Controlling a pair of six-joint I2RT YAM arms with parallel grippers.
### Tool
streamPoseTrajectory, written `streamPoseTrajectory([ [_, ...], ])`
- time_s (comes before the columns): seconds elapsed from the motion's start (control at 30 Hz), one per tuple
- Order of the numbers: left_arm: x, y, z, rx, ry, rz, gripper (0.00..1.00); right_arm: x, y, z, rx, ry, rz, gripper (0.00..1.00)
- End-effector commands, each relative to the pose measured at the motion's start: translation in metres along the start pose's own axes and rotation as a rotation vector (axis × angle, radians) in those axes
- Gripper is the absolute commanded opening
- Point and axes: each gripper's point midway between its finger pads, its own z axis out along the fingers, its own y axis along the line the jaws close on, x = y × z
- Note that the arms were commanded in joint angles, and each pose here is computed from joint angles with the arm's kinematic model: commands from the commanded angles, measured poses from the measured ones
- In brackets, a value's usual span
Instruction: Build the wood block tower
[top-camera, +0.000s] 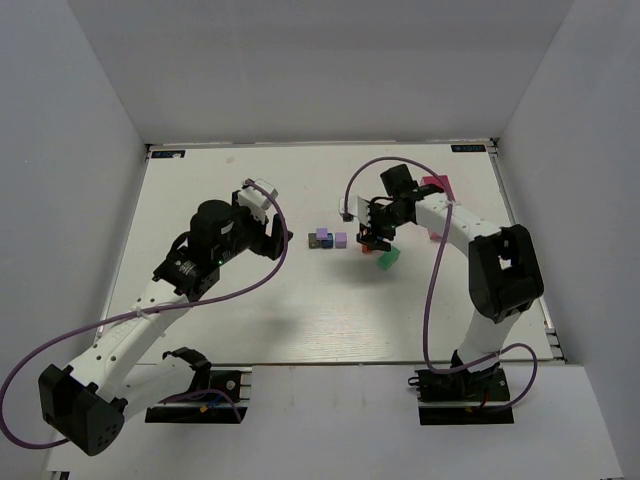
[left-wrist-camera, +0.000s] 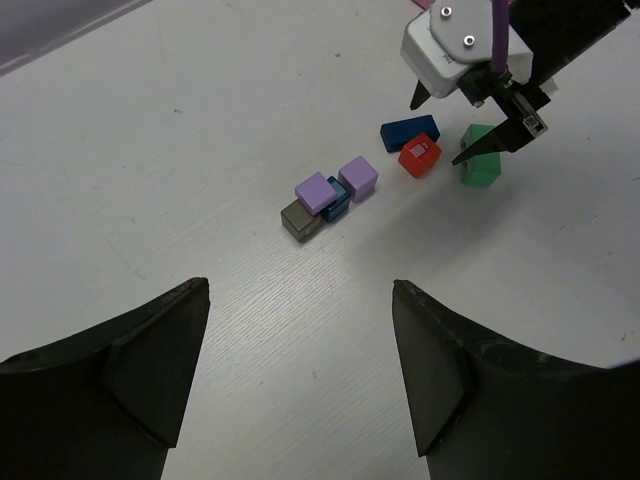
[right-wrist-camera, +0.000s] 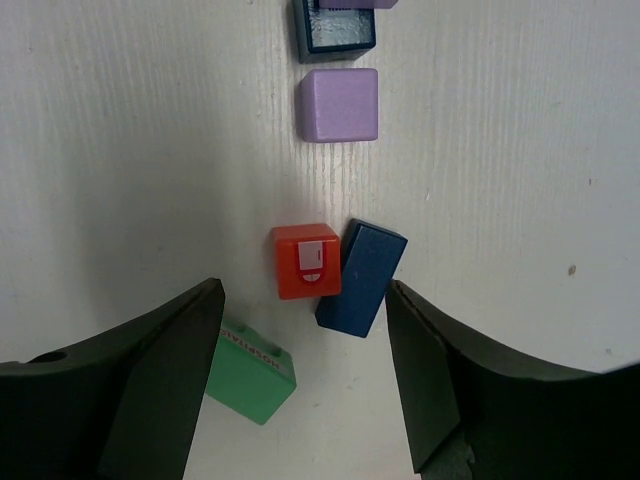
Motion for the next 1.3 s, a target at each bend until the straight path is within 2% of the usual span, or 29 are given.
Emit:
streamPoseTrajectory([
  [0.0, -0.008, -0.002, -0.006, 0.01, -0.03, 0.002, 0.84, -0.006, -0.013, 0.0, 0.003, -0.02, -0.041, 0.72],
  [0.3, -0.008, -0.004, -0.006, 0.019, -0.03, 0.002, 0.85, 0.007, -0.019, 0.015, -0.006, 0.022, -0.029, 0.76],
  [0.63, -0.005, -0.003, -0.004, 0.02, -0.021, 0.0, 0.85, 0.008, -0.027, 0.014, 0.027, 0.035, -0.02, 0.76],
  [0.83, -0.005, -0.003, -0.004, 0.02, -0.021, 0.0, 0.85, 0.02, -0.05, -0.008, 0.117, 0.094, 0.041, 0.72],
  [1.03, -0.005, -0.003, -0.004, 0.02, -0.021, 0.0, 0.85, 0.037, -0.054, -0.004, 0.116, 0.118, 0.101, 0.68],
  [1.27, -0.005, -0.003, -0.004, 0.02, -0.021, 0.0, 0.85, 0.037, -0.057, -0.005, 0.124, 0.112, 0.119, 0.66],
])
